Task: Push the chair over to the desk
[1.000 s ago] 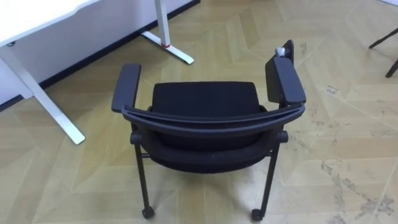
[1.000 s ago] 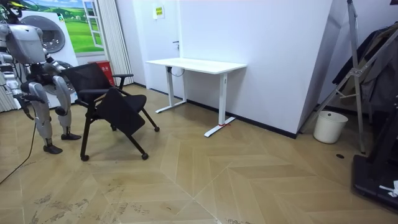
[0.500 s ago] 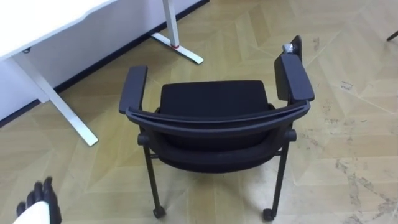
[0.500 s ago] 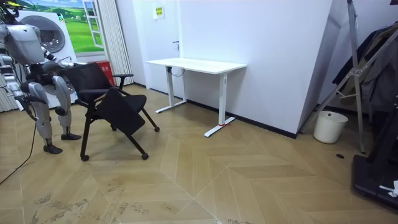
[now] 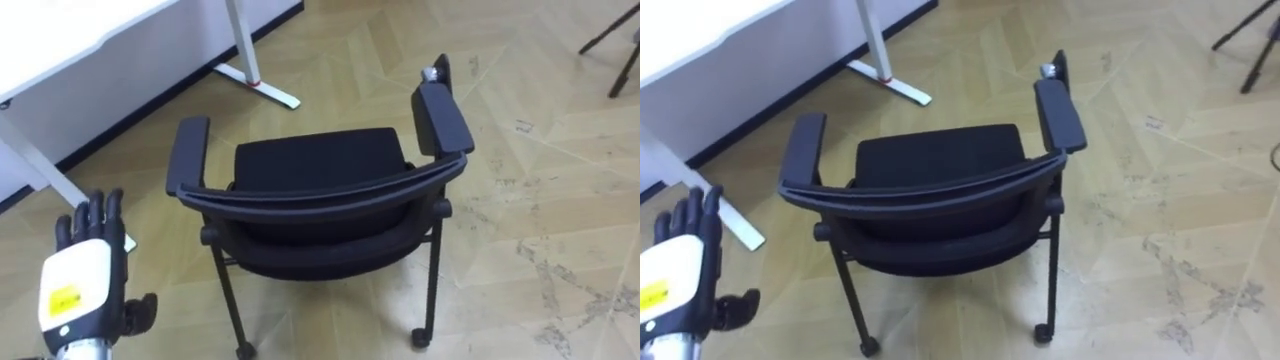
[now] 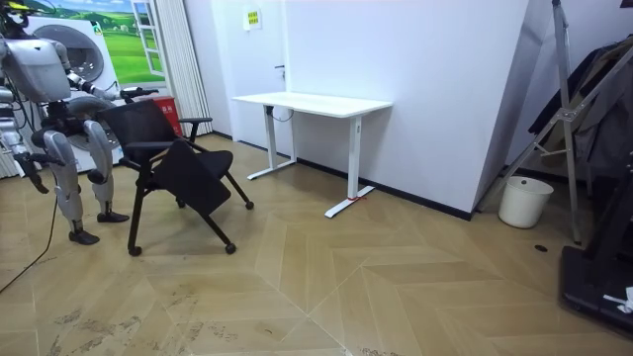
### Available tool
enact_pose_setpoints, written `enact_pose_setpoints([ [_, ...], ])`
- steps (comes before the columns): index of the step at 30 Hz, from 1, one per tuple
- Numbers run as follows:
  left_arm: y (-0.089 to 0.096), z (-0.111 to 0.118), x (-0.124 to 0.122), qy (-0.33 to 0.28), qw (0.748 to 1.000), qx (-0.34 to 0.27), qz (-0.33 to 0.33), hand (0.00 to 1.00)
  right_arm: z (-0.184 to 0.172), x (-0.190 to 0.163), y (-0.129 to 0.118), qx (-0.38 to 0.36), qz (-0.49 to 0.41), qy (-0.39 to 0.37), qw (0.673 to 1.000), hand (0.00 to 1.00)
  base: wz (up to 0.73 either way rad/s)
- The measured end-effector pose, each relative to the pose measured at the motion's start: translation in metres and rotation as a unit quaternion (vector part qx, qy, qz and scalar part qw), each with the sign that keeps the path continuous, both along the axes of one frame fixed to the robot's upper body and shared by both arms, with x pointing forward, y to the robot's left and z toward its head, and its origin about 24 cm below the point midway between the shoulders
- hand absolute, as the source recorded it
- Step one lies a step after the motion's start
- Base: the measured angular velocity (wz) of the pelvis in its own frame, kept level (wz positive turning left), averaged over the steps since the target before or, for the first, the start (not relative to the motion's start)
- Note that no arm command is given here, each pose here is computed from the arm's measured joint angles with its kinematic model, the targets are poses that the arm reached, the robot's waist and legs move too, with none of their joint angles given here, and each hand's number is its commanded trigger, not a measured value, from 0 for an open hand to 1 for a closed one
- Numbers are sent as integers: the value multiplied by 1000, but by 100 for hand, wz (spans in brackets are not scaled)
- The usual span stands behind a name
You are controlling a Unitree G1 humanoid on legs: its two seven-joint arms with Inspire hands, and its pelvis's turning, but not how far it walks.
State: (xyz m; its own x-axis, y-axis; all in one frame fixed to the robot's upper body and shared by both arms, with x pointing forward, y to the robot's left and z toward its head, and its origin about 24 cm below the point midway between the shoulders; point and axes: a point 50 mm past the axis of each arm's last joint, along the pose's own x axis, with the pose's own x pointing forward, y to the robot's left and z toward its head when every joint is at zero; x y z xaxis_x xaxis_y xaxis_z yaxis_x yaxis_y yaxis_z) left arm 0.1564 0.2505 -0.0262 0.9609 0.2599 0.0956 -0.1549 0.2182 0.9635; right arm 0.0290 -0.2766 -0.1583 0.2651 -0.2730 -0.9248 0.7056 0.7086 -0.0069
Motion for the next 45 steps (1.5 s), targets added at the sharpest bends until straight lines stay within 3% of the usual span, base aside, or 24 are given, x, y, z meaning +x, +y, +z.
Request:
enact_pose_setpoints([
  [14,-32,27,25,-68,995,-3,-75,0,-2,-7,2,13,-55,-3,998,0,-4],
  [45,-57,12,34,-9,989,-7,-149,0,-2,-4,4,13,-80,-12,997,0,-3],
])
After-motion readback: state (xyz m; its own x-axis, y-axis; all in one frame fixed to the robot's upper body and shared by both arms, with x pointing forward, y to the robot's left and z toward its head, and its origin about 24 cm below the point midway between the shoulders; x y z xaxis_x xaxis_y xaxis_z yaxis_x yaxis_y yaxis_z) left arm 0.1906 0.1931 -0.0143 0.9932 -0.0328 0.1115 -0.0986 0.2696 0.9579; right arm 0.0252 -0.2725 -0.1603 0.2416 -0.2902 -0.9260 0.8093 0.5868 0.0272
